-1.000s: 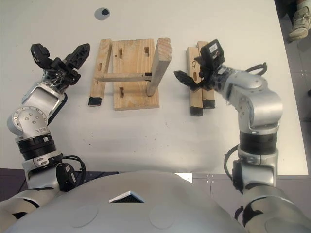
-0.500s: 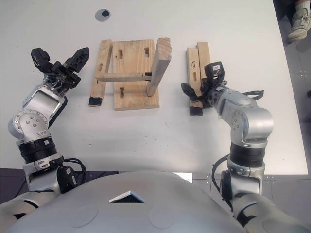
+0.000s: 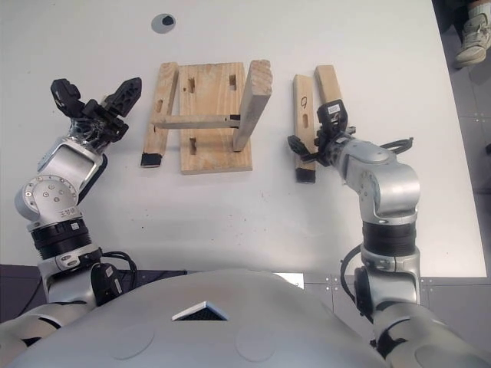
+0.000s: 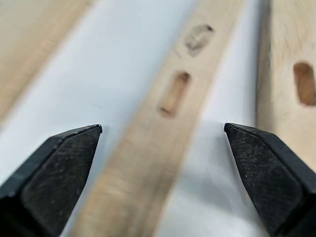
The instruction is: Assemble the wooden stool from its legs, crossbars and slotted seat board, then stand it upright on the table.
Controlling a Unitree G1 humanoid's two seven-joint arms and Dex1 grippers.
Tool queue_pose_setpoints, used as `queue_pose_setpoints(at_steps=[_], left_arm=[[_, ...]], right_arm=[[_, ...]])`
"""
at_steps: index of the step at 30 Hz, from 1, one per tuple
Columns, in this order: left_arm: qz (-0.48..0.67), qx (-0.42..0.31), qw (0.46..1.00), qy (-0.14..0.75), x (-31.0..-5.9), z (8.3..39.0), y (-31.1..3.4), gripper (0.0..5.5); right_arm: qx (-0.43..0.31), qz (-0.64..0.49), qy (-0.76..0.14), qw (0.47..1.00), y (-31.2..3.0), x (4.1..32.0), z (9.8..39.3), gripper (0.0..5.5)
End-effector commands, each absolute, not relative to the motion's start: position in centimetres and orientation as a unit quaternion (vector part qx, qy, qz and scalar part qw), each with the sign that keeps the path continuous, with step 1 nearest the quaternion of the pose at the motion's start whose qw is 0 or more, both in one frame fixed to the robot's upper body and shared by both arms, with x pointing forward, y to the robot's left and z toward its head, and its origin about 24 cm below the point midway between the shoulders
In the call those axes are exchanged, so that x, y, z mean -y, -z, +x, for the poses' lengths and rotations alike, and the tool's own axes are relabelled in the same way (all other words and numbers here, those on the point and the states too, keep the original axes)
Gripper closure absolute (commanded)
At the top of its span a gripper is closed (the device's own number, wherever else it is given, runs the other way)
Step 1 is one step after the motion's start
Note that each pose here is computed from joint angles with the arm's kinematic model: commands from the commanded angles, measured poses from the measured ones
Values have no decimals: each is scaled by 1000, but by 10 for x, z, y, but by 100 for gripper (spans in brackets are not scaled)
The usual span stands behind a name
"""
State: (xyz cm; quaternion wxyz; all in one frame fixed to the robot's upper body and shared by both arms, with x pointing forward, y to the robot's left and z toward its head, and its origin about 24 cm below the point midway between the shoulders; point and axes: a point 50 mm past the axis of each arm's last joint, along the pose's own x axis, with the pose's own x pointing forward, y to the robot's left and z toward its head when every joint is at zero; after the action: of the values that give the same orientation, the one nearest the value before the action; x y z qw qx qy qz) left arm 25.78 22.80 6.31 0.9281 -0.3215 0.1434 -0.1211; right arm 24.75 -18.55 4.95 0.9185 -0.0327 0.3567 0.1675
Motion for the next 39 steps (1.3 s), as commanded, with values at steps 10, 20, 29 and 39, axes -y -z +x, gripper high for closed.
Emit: queue_pose_setpoints(at_steps=[10, 20, 29, 39], left_arm=[[-309, -142, 933, 117, -230, 263, -65, 137], [-165, 7, 978, 124, -248, 295, -129, 137], [-250, 39, 874, 416, -175, 317, -186, 137], [-341, 43, 735, 584, -135, 294, -214, 137]], right_arm=[[-384, -53, -176, 905, -41, 185, 243, 256], [-262, -5, -218, 940, -77, 173, 276, 347], [46, 154, -508, 846, -198, 138, 337, 348], [-4, 199, -669, 716, -205, 115, 323, 348]])
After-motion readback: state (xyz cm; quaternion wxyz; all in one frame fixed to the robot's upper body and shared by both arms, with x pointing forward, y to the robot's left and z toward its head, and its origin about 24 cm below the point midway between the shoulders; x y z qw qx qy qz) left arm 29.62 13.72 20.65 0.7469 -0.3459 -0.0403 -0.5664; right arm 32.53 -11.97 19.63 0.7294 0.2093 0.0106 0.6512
